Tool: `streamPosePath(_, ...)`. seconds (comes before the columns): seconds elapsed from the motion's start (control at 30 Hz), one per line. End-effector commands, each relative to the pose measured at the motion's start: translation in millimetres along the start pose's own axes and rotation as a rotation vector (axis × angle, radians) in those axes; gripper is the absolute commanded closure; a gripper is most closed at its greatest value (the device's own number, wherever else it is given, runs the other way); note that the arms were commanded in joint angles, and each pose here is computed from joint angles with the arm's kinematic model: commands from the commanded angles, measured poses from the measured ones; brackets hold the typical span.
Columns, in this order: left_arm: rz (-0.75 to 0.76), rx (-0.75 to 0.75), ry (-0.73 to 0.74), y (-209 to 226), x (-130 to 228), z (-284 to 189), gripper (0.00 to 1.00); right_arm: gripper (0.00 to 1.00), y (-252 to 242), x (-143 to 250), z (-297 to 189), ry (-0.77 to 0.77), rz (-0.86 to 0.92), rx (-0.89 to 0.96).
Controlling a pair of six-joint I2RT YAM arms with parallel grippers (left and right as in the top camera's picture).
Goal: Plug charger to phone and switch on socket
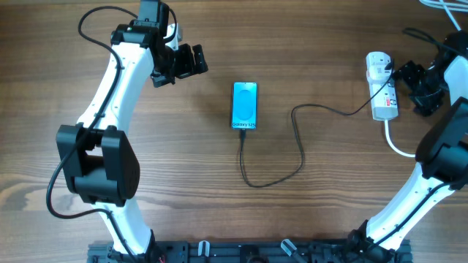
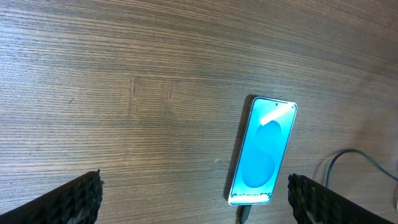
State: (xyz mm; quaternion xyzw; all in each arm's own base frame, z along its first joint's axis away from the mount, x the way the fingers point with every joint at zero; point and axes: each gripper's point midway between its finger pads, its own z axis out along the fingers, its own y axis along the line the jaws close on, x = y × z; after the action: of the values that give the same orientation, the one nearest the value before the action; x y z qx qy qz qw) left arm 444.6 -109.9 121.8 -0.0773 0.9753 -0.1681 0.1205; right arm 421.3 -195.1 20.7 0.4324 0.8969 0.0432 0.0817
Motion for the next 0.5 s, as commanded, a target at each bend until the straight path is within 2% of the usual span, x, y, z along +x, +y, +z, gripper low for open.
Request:
streamPosePath(0.0, 0.001, -0.013, -0.003, 3.7, -1.5, 0.6, 0.00, 0.00, -5.0, 8.9, 13.8, 0.032, -0.015, 0.005)
streamPosePath(0.47, 0.002, -0.013, -0.004, 3.6, -1.6, 0.6, 0.00, 0.00, 0.0, 17.3, 13.7, 0.070, -0.063, -0.029)
